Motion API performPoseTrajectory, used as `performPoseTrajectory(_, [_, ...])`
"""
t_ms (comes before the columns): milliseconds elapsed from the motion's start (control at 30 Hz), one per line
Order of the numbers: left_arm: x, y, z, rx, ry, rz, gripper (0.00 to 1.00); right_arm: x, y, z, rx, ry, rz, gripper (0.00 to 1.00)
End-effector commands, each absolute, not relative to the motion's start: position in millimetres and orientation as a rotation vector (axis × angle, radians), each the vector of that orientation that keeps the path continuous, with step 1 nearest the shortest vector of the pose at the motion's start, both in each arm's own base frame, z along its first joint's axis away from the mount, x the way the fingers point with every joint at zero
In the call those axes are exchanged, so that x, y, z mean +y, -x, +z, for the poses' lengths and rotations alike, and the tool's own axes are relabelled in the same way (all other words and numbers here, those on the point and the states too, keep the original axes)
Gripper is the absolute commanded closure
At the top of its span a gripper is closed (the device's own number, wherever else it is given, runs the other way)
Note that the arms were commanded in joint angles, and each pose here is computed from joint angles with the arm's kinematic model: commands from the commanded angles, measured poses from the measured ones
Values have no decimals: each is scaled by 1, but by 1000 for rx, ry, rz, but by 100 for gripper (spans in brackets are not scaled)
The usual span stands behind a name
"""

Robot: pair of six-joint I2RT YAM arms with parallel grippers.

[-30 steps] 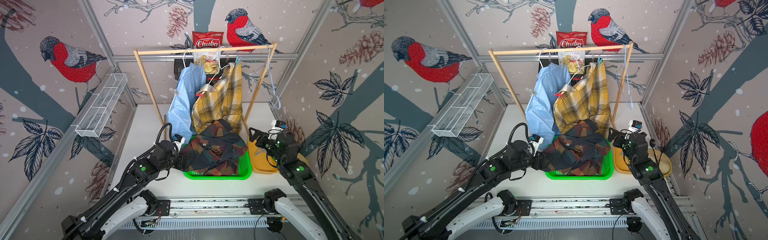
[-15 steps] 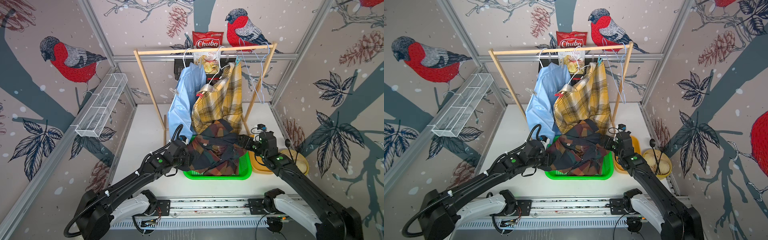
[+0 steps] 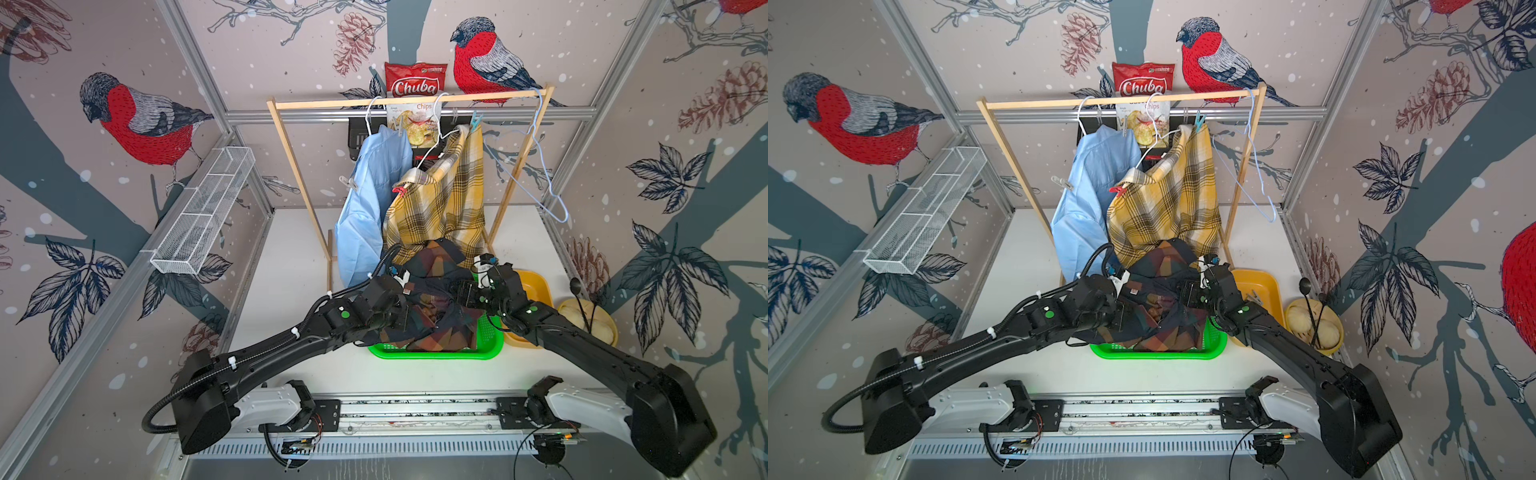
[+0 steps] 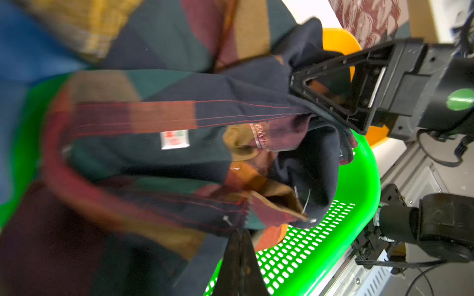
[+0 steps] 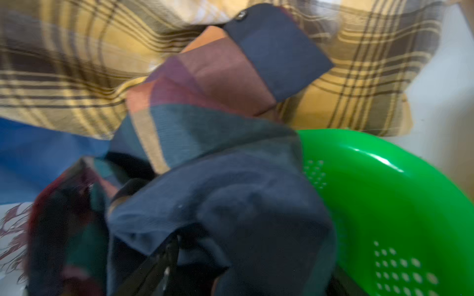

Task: Remove the clothespins securing long-sleeve shirts to the hanger
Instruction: Adjust the long-sleeve shirt at the bin.

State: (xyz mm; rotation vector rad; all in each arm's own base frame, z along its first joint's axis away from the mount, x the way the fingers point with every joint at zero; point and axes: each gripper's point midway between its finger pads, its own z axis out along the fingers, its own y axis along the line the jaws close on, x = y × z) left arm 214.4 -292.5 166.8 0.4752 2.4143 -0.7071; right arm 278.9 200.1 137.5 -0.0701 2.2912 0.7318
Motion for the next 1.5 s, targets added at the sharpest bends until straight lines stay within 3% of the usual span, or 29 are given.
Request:
performPoseTrajectory(0, [-311,-221,163,2394,-487,-746,100,203,-267,130,2320,48,755,26])
performPoseTrajectory(200, [-315,-228,168,2383,-498,-694,99,196,-256,85,2421,-2,721,26])
performPoseTrajectory(400, [-292,-230,192,2343,-460,-610,49,195,-264,46,2513,-71,642,29])
performPoseTrajectory(500, [-269,-228,203,2319,-389,-567,29,196,-266,43,2502,-89,653,27])
performPoseTrajectory(667, [-223,-222,203,2300,-237,-531,12,200,-266,69,2439,-35,677,17])
performPoseTrajectory(767, [-194,-220,194,2329,-127,-545,8,197,-268,100,2369,-10,677,7])
performPoseTrajectory(867, [-167,-220,182,2349,0,-545,9,194,-270,121,2351,9,647,0])
performPoseTrajectory(1067, [-165,-217,153,2401,87,-678,9,187,-282,167,2257,12,624,0])
performPoseTrajectory(1200, [-178,-215,147,2413,47,-755,17,180,-302,191,2195,-10,609,0])
performPoseTrajectory(1267, [-182,-214,145,2425,27,-776,29,175,-316,196,2191,-29,603,0])
performPoseTrajectory(1467, [-193,-213,153,2430,-58,-809,85,173,-365,173,2261,-48,649,0])
